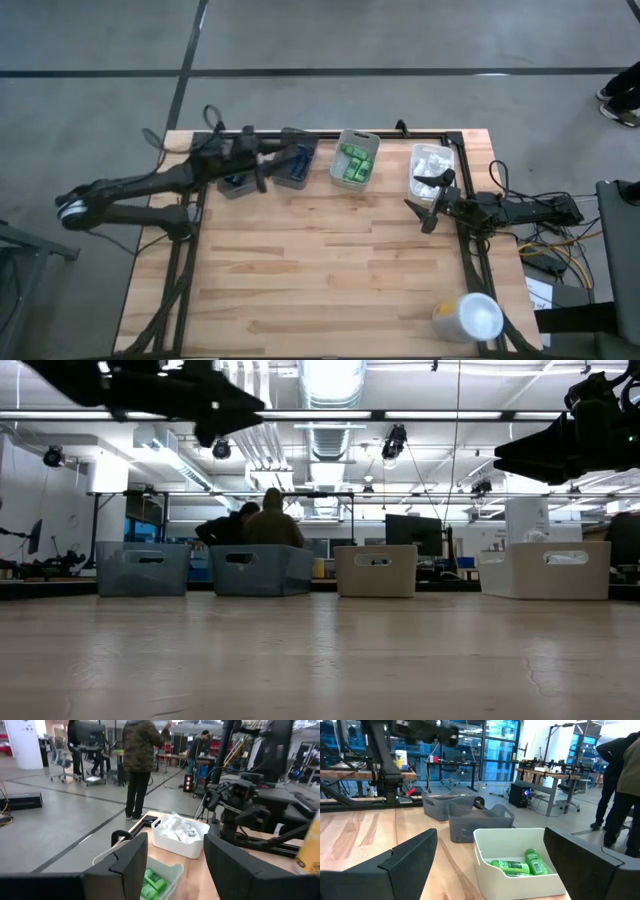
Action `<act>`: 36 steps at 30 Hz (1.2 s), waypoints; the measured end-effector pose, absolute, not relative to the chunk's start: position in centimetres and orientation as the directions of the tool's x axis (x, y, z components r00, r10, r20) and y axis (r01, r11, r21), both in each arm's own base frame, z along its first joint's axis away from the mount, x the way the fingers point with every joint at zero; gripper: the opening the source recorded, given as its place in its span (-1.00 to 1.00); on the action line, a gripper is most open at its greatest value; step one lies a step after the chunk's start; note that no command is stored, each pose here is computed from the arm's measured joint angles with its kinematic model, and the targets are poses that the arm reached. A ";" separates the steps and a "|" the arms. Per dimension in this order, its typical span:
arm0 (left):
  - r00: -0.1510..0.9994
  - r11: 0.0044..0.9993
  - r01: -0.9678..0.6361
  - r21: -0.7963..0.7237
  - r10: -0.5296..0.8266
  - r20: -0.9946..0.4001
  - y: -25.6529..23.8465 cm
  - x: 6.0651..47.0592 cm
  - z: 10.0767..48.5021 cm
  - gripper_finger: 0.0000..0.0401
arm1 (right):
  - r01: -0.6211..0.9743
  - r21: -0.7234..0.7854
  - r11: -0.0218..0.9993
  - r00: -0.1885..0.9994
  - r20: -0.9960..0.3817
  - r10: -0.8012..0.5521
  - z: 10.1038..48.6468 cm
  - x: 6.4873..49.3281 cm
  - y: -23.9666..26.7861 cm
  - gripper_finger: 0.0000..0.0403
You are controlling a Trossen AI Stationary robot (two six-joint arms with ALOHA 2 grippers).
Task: Pick & Place Travel size toiletries
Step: Return to Home Position
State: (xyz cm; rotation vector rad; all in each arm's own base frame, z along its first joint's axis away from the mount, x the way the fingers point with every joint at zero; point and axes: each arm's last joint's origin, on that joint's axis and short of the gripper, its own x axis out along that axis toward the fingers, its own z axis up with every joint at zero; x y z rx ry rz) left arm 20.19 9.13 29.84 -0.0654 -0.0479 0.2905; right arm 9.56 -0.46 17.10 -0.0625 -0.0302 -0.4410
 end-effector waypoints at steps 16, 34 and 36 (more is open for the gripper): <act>0.981 0.982 -0.152 -0.109 0.163 0.108 5.6 14.8 23.3 -0.01 | 0.427 -0.055 0.902 0.904 0.043 -0.426 17.1 9.6 -0.5 0.81; 0.989 0.988 -0.051 -0.149 0.071 0.132 3.9 12.1 21.1 -0.01 | 0.427 -0.053 0.903 0.904 0.043 -0.426 17.1 9.6 -0.5 0.81; 0.993 0.985 -0.056 -0.164 0.072 0.095 3.8 11.9 20.9 -0.01 | 0.428 -0.054 0.902 0.904 0.043 -0.426 17.1 9.6 -0.5 0.81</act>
